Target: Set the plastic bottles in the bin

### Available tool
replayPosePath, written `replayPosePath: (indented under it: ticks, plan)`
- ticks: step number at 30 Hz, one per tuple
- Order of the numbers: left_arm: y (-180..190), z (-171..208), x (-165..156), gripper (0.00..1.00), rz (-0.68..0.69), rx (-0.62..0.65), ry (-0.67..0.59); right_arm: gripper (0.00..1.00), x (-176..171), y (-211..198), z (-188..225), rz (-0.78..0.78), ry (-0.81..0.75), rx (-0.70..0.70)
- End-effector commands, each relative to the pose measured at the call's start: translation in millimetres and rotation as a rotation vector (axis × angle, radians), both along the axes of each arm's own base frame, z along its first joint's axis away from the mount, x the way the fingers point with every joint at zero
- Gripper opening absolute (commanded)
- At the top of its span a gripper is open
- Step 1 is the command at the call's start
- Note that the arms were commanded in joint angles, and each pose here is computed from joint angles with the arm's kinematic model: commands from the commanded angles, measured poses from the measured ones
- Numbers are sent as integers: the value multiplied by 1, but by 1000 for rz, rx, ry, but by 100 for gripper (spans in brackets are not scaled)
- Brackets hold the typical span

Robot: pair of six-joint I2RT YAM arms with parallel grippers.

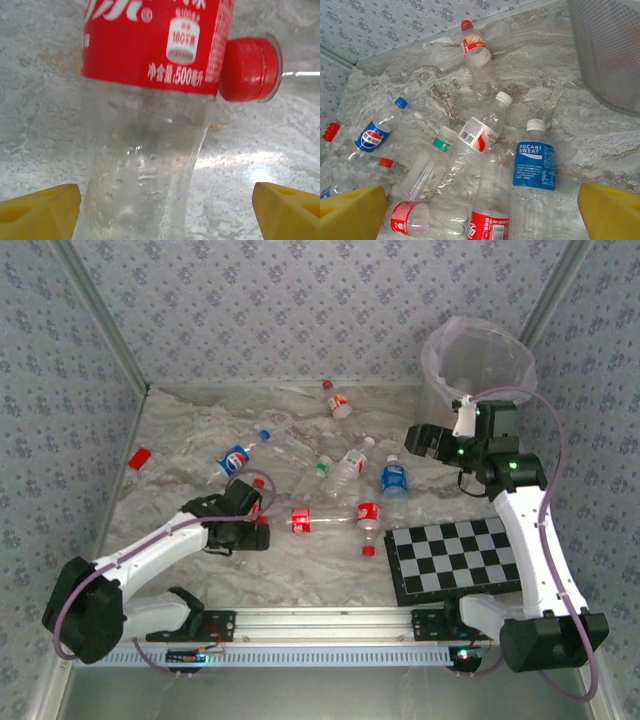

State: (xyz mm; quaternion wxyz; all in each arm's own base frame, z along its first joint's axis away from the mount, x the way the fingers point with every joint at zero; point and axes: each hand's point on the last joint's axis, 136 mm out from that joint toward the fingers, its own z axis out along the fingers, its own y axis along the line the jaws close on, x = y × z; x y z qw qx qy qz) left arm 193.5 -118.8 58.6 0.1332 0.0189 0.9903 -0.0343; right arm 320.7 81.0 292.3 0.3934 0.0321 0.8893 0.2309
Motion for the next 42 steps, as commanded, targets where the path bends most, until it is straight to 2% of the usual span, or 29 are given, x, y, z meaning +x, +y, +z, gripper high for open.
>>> replayPosePath:
  ticks: [1,3,10,15,21,23,27,30,37,42]
  plan:
    - [13,-14,-16,85,55,55,67,100,-1,4,5,5,-10,23]
    - [10,-20,-18,81,61,42,74,100,-1,5,7,6,-16,21]
    - [8,-13,-15,56,55,41,58,100,0,16,0,34,2,18]
    - [5,16,-4,50,31,41,0,100,0,28,10,71,-27,44]
    - [1,65,13,47,9,2,-133,100,-6,80,24,256,-77,185]
    - [-12,81,20,47,-27,-71,-189,99,-9,100,16,318,-52,240]
    - [-59,113,32,42,-146,-333,-314,99,-11,139,4,409,-6,312]
    - [-90,127,31,41,-241,-473,-364,98,-16,169,3,481,11,346]
    - [-125,134,17,40,-390,-536,-392,96,-12,218,9,586,14,326]
    - [-133,136,10,40,-440,-543,-404,87,-2,234,7,607,25,353]
